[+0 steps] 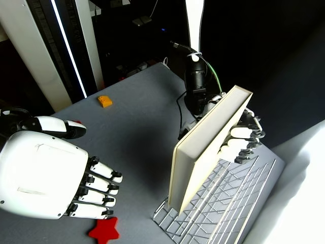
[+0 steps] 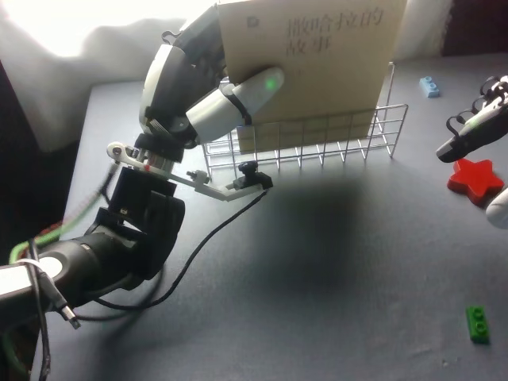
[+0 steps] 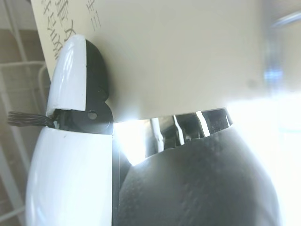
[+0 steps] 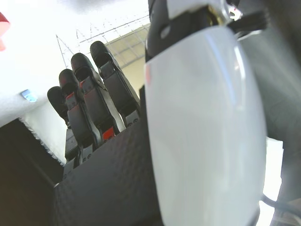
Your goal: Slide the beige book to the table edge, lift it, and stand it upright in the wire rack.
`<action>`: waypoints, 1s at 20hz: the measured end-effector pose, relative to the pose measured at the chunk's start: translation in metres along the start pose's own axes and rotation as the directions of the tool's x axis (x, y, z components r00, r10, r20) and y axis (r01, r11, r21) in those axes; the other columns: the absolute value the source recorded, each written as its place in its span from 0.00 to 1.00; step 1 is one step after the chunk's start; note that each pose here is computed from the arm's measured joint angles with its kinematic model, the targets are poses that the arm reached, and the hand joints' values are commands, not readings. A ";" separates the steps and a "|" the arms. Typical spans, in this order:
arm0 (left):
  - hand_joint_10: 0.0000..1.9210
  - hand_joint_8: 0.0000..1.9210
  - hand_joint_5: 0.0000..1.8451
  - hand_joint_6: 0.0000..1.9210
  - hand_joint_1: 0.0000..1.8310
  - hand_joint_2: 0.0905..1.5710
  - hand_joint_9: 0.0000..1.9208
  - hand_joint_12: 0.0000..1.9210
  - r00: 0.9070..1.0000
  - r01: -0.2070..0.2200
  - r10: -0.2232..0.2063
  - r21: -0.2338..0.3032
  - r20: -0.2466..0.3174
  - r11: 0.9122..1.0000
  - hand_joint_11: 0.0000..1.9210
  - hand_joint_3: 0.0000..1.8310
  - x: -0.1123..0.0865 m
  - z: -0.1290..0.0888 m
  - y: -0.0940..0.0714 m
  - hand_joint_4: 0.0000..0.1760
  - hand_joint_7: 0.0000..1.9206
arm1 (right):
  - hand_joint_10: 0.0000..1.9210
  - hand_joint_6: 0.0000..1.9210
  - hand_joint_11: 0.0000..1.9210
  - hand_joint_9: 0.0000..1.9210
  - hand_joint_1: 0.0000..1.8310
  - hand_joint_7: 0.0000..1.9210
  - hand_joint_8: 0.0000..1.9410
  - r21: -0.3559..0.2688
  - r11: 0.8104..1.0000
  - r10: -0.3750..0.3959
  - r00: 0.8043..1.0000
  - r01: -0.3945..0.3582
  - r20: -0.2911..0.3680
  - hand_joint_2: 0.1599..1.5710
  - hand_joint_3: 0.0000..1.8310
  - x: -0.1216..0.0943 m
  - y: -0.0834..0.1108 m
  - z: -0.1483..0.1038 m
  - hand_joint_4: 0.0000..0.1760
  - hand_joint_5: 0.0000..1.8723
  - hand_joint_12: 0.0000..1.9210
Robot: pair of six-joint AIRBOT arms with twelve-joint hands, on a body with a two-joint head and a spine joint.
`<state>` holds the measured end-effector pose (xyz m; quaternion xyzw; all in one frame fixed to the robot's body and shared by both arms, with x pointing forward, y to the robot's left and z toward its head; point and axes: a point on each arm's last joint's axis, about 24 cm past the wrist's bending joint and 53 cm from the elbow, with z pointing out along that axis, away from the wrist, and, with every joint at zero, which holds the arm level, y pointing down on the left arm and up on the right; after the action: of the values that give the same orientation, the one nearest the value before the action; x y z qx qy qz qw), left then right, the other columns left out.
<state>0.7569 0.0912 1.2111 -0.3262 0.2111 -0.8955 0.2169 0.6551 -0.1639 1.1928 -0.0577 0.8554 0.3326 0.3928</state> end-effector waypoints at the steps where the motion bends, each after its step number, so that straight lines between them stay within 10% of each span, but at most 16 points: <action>1: 0.74 0.75 0.37 0.72 0.80 0.78 0.34 0.84 1.000 -0.003 0.003 0.005 -0.004 1.000 0.36 0.00 0.000 -0.001 0.000 0.00 0.26 | 0.00 0.00 0.02 0.19 0.15 0.19 0.00 0.000 1.000 -0.003 1.000 0.003 0.000 0.59 0.01 0.000 0.000 0.000 0.00 0.19 0.48; 20: 0.68 0.67 0.41 0.66 0.80 0.75 0.40 0.82 0.998 -0.043 0.044 0.014 -0.043 0.999 0.45 0.00 0.002 0.000 -0.001 0.00 0.29 | 0.00 0.00 0.00 0.15 0.12 0.16 0.00 -0.003 1.000 0.000 1.000 0.000 -0.011 0.60 0.00 0.003 0.002 0.001 0.00 0.17 0.40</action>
<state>0.7558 0.0910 1.2123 -0.3008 0.2170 -0.8987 0.2339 0.6535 -0.1614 1.1913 -0.0603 0.8570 0.3337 0.3881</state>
